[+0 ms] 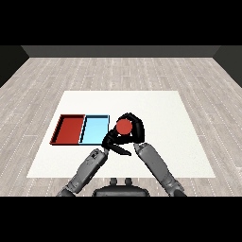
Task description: Pick the red can and put it in the red box
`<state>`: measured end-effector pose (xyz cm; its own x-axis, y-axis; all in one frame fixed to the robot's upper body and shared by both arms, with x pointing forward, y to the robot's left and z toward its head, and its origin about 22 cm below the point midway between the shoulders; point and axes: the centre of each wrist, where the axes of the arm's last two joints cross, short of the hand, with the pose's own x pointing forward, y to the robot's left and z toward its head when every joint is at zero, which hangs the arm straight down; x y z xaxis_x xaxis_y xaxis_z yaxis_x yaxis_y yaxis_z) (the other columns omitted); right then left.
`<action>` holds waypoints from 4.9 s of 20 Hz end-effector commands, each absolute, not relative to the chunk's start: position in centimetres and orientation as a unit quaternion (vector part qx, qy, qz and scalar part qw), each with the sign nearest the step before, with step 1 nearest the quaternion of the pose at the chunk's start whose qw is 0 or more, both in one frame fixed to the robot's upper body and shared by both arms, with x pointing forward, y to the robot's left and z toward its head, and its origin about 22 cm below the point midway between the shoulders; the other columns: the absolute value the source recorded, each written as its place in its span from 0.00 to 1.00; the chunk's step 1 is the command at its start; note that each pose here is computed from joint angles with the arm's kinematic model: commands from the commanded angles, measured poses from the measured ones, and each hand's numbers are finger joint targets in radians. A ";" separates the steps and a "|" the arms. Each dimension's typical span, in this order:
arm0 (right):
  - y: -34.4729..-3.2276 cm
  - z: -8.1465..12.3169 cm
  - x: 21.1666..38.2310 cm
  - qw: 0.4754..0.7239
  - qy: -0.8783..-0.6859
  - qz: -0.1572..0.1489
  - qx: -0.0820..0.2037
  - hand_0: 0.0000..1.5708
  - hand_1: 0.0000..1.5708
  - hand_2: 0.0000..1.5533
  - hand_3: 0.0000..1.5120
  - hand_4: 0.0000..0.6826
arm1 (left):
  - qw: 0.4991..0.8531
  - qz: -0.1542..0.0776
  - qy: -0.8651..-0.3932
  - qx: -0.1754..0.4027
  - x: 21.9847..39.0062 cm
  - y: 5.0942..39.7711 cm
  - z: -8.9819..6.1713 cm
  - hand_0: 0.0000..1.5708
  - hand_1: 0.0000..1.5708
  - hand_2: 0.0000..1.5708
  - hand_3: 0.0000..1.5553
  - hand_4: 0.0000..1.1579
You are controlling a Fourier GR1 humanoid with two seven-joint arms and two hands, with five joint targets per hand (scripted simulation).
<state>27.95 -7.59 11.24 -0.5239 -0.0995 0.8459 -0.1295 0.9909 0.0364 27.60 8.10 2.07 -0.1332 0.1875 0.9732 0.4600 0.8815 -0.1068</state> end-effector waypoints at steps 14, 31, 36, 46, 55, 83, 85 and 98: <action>-6.7 11.3 27.2 0.488 -0.867 0.022 0.097 1.00 1.00 0.95 0.93 0.92 | 0.637 -0.016 -0.760 -0.128 27.7 5.4 3.8 1.00 1.00 1.00 0.97 0.97; -6.3 10.1 27.5 0.520 -0.849 0.070 0.062 0.00 0.00 0.00 0.00 0.00 | 0.627 -0.005 -0.772 -0.105 28.0 6.4 2.8 1.00 1.00 1.00 0.96 0.97; -6.4 10.8 28.1 0.523 -0.848 0.069 0.056 0.00 0.00 0.00 0.00 0.00 | 0.623 -0.008 -0.775 -0.108 27.5 6.4 3.5 1.00 1.00 1.00 0.96 0.97; -8.3 10.9 26.7 0.509 -0.859 0.037 0.032 0.00 0.00 0.00 0.00 0.00 | 0.623 -0.014 -0.776 -0.092 28.2 7.1 3.3 1.00 1.00 1.00 0.96 0.98; -11.5 12.1 27.0 0.493 -0.868 -0.015 0.050 0.00 0.00 0.00 0.00 0.00 | 0.616 -0.006 -0.783 -0.090 27.4 7.6 3.4 1.00 1.00 1.00 0.95 0.98; -25.3 6.6 20.7 0.525 -0.847 -0.049 -0.067 0.00 0.00 0.00 0.00 0.00 | 0.681 -0.010 -0.661 0.316 34.6 35.5 4.1 1.00 1.00 0.99 0.95 0.93; -26.8 6.8 21.3 0.519 -0.852 -0.057 -0.048 0.00 0.00 0.00 0.00 0.00 | 0.687 -0.014 -0.644 0.337 33.7 37.4 1.7 1.00 1.00 0.99 0.96 0.93; -23.8 3.6 25.4 0.534 -0.840 0.000 -0.096 0.00 0.00 0.00 0.00 0.00 | 0.770 -0.059 -0.512 0.376 33.9 38.3 -4.5 0.53 0.53 0.55 0.60 0.71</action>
